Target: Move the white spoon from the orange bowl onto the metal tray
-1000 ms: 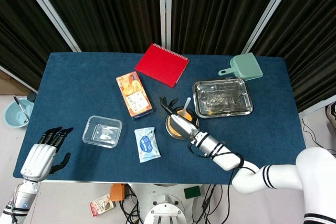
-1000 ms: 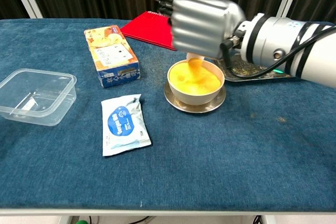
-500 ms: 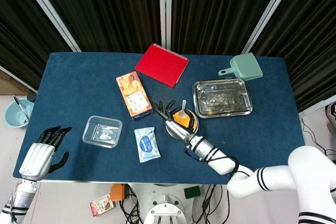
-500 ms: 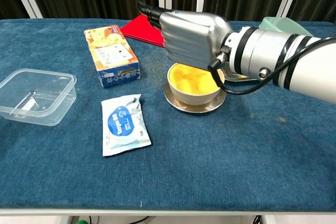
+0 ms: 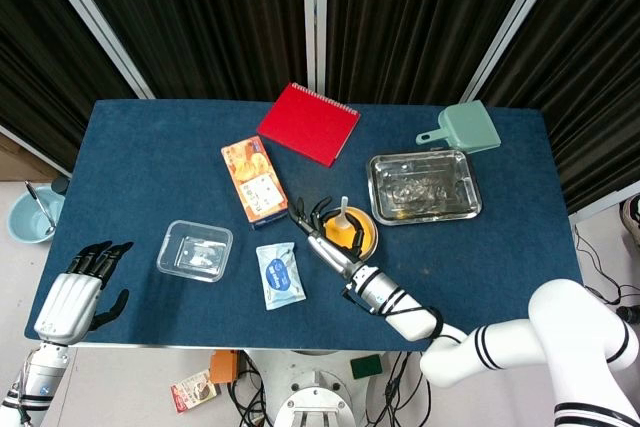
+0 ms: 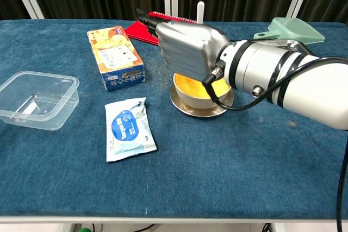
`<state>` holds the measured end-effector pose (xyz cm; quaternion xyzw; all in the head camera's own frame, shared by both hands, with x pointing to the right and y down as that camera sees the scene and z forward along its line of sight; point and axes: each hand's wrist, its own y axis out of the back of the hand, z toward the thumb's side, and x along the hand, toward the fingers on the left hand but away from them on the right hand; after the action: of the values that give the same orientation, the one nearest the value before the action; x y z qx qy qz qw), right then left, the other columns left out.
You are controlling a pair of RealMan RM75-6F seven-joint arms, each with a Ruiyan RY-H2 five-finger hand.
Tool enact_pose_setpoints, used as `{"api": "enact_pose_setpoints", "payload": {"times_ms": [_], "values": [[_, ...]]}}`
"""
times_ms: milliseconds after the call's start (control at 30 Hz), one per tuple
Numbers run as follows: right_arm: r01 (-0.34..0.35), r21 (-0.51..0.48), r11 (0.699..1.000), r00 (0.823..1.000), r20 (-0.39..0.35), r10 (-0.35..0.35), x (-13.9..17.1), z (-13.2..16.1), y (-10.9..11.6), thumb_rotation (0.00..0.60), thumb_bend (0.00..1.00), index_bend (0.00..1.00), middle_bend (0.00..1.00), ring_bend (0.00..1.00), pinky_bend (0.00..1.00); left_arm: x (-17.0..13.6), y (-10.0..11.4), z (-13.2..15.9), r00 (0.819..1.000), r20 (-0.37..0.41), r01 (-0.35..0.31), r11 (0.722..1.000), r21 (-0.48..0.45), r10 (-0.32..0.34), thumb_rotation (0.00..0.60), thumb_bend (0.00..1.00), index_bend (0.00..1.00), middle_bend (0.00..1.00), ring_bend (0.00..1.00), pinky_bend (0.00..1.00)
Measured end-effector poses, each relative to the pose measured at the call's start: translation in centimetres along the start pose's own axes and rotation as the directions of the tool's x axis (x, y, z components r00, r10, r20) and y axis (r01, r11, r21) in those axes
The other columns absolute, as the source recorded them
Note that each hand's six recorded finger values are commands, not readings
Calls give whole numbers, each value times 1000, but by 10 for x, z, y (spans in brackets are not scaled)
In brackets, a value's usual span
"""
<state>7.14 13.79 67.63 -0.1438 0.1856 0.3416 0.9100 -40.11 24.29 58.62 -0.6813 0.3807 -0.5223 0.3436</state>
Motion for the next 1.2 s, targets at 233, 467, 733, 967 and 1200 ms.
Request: {"api": "enact_pose_setpoints", "payload": {"times_ms": [233,467,733,967,1200], "values": [[-5,-38,999,1000,17,6,1,-4,-1,600,494,794,372,121,0,1,-1,0,1000,-1,1,1000,-1,-1,600,392,107,172,113,136],[-45,-87,995,998,29,48,1,-6,-10,600,496,794,381,121,0,2,-1,2,1000,5,3,1000,0,-3,600,392,107,172,113,136],[-36,-224,974,999,29,44,5,-6,-15,600,496,792,437,168,0,2,0,5,1000,11,0,1000,3,0,600,392,107,172,113,136],[-34,-268,963,997,58,52,11,-11,-26,600,495,791,432,168,0,4,2,9,1000,18,-2,1000,7,1,600,392,107,172,113,137],[-63,-401,914,990,88,107,16,-18,-41,600,494,788,424,168,0,4,3,11,1000,19,-1,1000,14,1,600,392,107,172,113,136]]}}
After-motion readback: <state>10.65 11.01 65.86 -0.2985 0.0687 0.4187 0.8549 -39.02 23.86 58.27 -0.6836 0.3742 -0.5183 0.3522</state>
